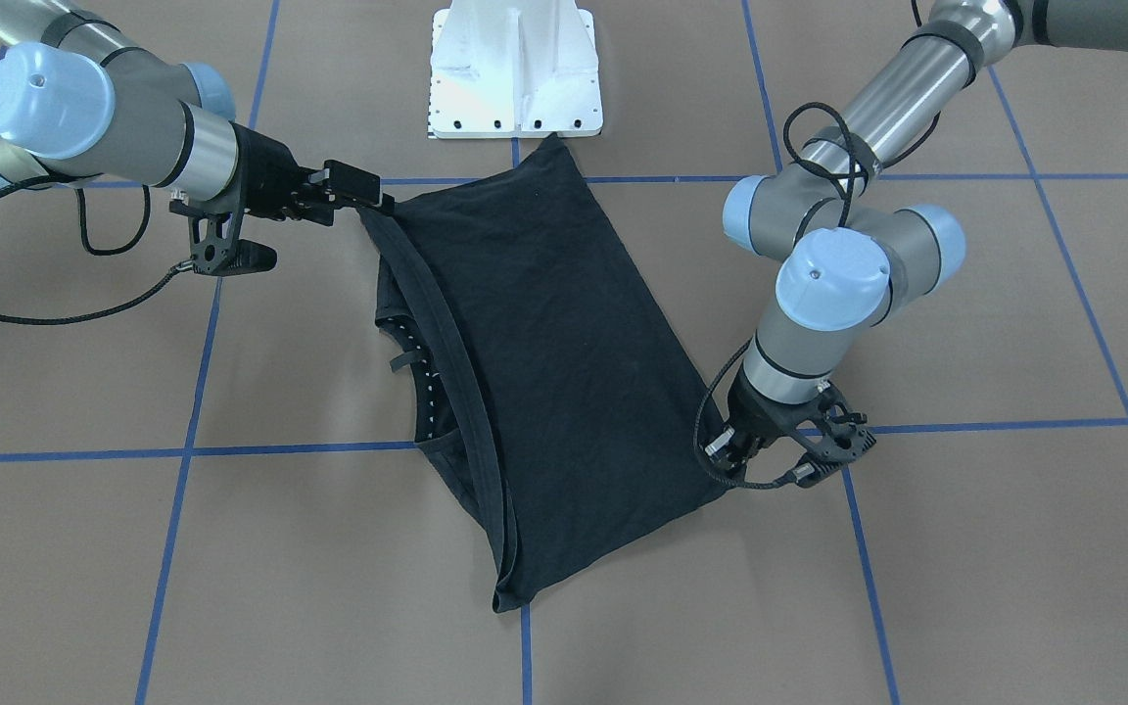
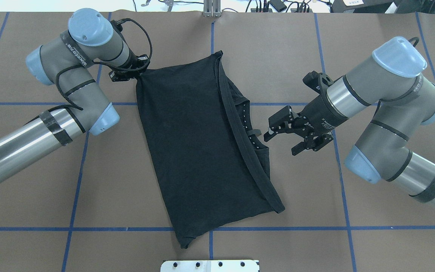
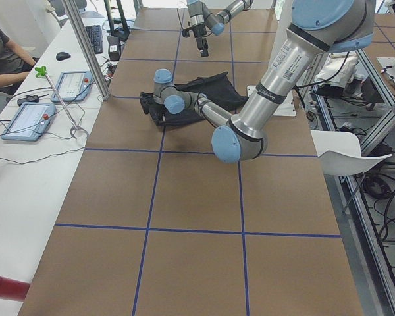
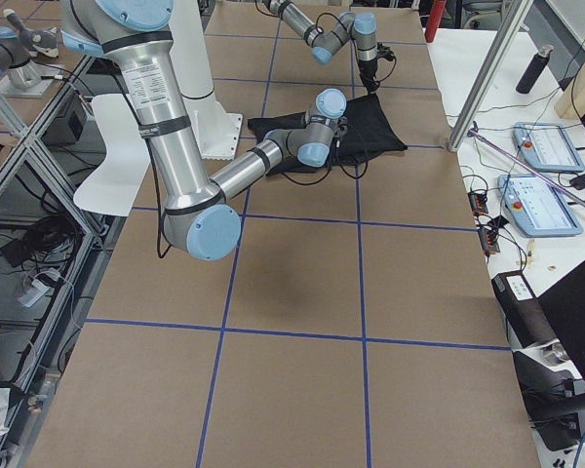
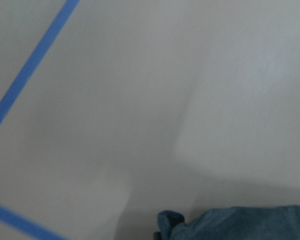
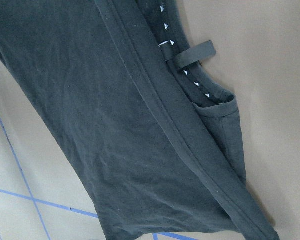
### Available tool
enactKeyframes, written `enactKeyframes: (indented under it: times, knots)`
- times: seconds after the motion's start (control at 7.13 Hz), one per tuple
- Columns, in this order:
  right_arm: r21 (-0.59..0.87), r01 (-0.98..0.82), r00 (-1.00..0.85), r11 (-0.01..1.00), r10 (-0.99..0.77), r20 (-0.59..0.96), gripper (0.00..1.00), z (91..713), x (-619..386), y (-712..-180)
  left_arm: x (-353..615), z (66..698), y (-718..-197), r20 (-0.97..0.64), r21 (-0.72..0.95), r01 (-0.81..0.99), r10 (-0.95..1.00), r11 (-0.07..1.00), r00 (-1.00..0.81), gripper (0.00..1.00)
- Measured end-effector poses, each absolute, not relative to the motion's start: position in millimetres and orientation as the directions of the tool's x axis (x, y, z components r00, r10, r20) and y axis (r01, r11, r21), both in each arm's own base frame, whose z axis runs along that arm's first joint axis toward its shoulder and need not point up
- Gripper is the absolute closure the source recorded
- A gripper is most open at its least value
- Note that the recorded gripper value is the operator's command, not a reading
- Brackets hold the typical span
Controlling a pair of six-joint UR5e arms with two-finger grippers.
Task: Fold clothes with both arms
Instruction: 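Drag the far corner away from the robot with the left gripper while the right releases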
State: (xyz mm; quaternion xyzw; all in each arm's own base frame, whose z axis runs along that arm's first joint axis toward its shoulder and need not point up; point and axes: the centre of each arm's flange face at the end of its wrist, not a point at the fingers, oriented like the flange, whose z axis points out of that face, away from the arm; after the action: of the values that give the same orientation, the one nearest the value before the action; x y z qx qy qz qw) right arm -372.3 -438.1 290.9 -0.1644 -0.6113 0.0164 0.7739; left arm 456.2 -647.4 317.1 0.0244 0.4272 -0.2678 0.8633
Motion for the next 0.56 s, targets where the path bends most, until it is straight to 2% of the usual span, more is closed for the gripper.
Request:
enactKeyframes:
  times: [0.56]
  knots:
    - [-0.276,0.167,0.253,0.946,0.230,0.940,0.00,292,-370,-440,485,267,-682,-0.790,-0.169,0.480,-0.410,0.861,0.456,1.00]
